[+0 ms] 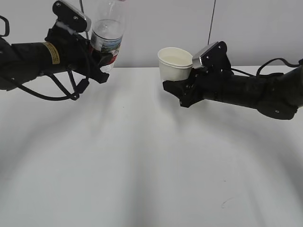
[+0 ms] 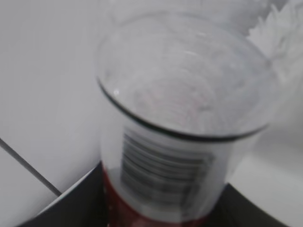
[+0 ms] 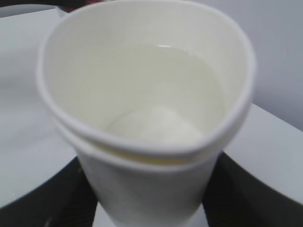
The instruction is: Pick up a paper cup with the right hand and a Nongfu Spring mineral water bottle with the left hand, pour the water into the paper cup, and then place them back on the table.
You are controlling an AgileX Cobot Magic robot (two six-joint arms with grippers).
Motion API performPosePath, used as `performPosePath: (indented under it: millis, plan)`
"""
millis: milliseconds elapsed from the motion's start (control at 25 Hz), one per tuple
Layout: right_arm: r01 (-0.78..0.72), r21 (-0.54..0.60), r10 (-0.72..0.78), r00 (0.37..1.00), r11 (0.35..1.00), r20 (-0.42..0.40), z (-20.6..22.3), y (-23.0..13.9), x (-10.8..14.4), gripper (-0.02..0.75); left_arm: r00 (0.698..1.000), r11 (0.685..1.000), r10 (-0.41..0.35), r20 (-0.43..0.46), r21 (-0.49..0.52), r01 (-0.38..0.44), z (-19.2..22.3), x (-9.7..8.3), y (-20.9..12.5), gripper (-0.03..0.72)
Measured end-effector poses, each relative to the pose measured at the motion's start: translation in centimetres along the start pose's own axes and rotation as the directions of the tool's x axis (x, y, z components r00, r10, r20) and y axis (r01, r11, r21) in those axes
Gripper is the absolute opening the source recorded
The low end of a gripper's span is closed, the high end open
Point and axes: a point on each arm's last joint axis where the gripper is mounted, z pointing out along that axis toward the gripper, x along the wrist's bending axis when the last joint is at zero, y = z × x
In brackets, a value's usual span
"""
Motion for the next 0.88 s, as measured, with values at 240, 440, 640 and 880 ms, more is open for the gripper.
performPosePath:
  millis: [240,440,640,880]
  plan:
    - [0.0,-0.01,0.001,0.995,1.0,0.099,0.0,0.0,-0.9,0.435,0.979,0.975,-0.204,-0.013,-0.09,0.202,0.0,-0.9,-1.5,0.3]
    - [-0.046,-0.003,0.045,0.989,0.999,0.144,0.4,-1.3,-1.3,0.435,0.952,0.945,-0.306,0.004,-0.118,0.304,-0.2,-2.1,-3.5,0.3]
    - [-0.09,0.009,0.088,0.985,0.996,0.147,1.0,-3.6,-1.2,0.435,0.921,0.913,-0.389,0.025,-0.124,0.389,-0.1,-2.6,-4.4,0.3]
    - [-0.057,0.015,0.055,0.989,0.998,0.139,1.2,-4.7,-1.1,0.435,0.901,0.893,-0.428,0.07,-0.119,0.434,0.1,-4.1,-6.7,0.3]
